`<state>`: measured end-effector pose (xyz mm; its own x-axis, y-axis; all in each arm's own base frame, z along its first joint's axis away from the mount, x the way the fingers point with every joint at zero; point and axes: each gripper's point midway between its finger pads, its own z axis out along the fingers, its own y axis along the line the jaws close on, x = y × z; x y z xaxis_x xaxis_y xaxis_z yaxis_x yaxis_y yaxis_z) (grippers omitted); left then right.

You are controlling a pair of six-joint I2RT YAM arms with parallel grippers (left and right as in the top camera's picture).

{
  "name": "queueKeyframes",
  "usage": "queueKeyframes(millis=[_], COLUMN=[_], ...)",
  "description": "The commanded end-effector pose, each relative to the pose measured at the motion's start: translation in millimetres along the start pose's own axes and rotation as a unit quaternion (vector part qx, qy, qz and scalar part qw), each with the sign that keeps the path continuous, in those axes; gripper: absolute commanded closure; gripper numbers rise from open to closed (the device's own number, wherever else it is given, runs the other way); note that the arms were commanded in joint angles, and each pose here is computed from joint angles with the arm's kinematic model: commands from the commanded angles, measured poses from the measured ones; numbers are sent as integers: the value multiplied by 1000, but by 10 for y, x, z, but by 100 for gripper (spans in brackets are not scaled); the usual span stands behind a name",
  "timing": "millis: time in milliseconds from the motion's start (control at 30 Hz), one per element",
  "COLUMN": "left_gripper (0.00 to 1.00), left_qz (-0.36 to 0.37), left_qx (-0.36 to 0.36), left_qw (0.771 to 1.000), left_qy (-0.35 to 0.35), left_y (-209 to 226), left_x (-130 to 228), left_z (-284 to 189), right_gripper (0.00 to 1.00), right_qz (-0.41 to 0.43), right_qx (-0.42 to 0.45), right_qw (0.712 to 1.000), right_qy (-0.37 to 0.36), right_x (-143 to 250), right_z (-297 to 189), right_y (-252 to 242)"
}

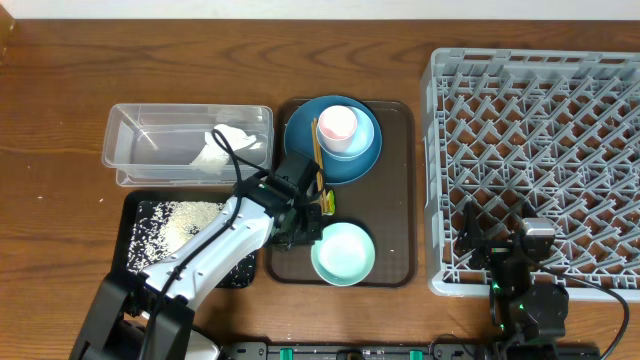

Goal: Sort waste into correct bins and load items into the dishwasher rack
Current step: 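Move the left gripper to the yellow pandan snack wrapper, then grasp the yellow snack wrapper with the left gripper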

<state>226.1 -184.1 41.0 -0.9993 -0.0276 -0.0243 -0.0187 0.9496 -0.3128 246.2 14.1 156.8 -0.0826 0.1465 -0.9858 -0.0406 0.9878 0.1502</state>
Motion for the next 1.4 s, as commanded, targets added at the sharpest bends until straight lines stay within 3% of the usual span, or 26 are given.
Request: queueKeyframes(millis=[0,233,400,500,633,867,1067,1367], left_gripper=[71,51,47,33,24,19,23,25], left_qz=[19,86,213,281,362,439,484,487], left_qx=[14,-97,-149,-151,-157,-163,-168,-171], left_qw=[1000,988,960,942,913,877,854,856], left_qy=[7,-79,-102,-104,-102,-107,-93,-30], left_y=[-41,276,362,326,293,240,258,417], left_x=[29,-304,-477,-528,-577,-654,-645,-547], left_z=[7,-138,-223,-229,-235,-243,-201,135], right_gripper=[1,1,1,1,1,1,1,1], right_qz=[1,1,1,1,1,1,1,1], right_qx=[-3,-3,-3,-3,-3,-3,-3,-3], right_qw=[1000,1000,1000,1000,1000,1000,1000,1000], right_qy=[2,2,2,2,2,2,2,2], right_x=[13,12,13,13,13,13,13,13], right_z=[0,0,0,0,0,0,0,0], right_y=[18,18,18,18,18,18,18,18])
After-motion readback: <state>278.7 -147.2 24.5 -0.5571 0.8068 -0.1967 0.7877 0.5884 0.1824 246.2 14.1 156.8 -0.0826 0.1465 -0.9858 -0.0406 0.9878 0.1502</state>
